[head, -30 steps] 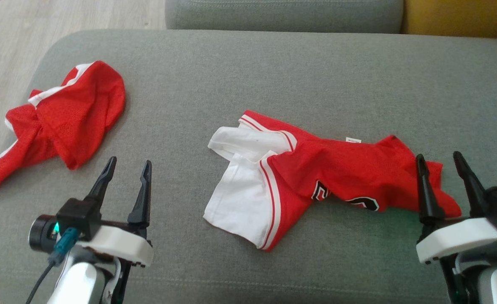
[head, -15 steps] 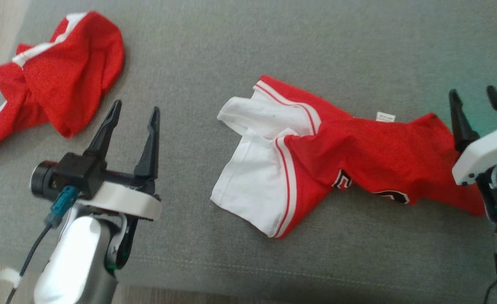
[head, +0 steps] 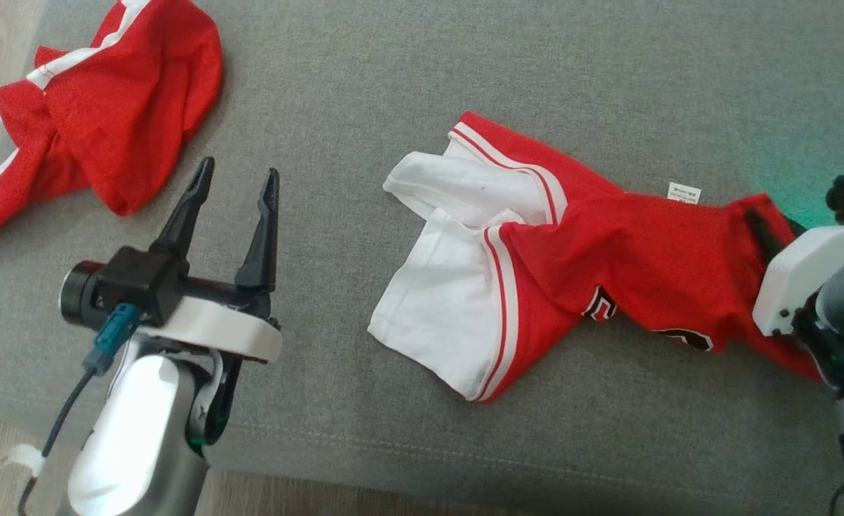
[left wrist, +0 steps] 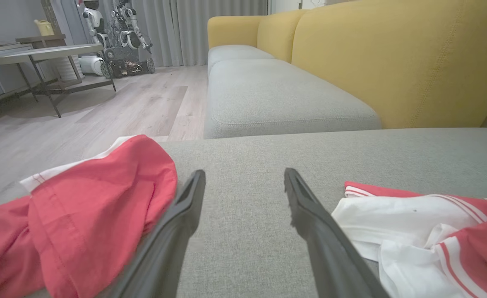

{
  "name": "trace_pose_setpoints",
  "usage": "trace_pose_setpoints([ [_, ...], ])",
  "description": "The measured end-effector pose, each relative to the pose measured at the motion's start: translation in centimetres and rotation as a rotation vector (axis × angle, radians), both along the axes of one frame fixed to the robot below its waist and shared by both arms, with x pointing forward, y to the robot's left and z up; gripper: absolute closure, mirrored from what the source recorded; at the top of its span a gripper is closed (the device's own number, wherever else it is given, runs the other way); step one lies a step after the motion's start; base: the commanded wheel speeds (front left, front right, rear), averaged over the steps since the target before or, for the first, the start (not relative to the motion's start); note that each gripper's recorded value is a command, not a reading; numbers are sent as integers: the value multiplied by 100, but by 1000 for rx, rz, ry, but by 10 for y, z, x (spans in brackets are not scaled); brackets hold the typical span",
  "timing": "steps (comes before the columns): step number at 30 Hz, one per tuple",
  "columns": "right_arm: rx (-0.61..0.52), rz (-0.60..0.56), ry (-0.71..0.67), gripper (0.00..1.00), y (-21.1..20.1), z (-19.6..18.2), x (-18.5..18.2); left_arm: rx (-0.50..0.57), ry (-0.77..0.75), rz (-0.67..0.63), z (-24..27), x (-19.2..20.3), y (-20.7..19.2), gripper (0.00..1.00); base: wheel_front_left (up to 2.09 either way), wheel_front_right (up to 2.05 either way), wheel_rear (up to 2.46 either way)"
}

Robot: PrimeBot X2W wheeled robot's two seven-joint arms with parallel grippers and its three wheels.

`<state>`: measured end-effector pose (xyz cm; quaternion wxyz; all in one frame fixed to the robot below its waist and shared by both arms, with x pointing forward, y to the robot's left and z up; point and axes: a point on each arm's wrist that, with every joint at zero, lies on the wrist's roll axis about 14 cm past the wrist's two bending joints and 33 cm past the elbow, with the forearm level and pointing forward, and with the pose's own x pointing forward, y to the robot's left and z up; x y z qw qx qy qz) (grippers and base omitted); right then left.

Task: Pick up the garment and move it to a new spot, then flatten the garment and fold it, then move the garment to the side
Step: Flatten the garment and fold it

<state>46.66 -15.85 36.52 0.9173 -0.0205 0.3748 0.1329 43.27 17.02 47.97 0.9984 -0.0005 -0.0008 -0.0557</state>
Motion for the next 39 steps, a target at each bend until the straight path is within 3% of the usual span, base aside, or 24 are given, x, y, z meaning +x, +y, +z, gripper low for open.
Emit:
trace_pose_setpoints([
  [6, 39, -46, -201, 100, -9, 45, 20, 5, -32, -1, 11, 0, 1, 0, 0, 0, 0],
  [13, 115, -89, -560, 100, -10, 139, 37, 3, -60, -4, 22, -8, -1, 0, 0, 0, 0],
  [16, 128, -116, -644, 100, -15, 165, 29, 1, -61, -13, 23, -13, -5, 0, 0, 0, 0],
  [19, 131, -168, -591, 100, -23, 150, 3, 0, -67, -22, 25, -16, -9, 0, 0, 0, 0],
  [25, 113, -286, -284, 100, -39, 62, -79, -4, -76, -32, 28, -17, -13, 0, 0, 0, 0],
  [29, 115, -320, -227, 100, -42, 45, -96, -4, -69, -37, 25, -16, -14, 0, 0, 0, 0],
  [30, 113, -324, -223, 95, -43, 44, -96, -4, -69, -37, 25, -16, -14, 0, 0, 0, 0],
  [31, 113, -329, -222, 55, -43, 42, -97, -4, -69, -37, 25, -16, -14, 0, 0, 0, 0],
  [32, 116, -336, -228, 0, -44, 43, -97, -3, -70, -38, 26, -16, -14, 0, 0, 0, 0],
  [39, 105, -335, -401, 0, -49, 78, -83, 6, -74, -38, 28, -23, -12, 0, 0, 0, 0],
])
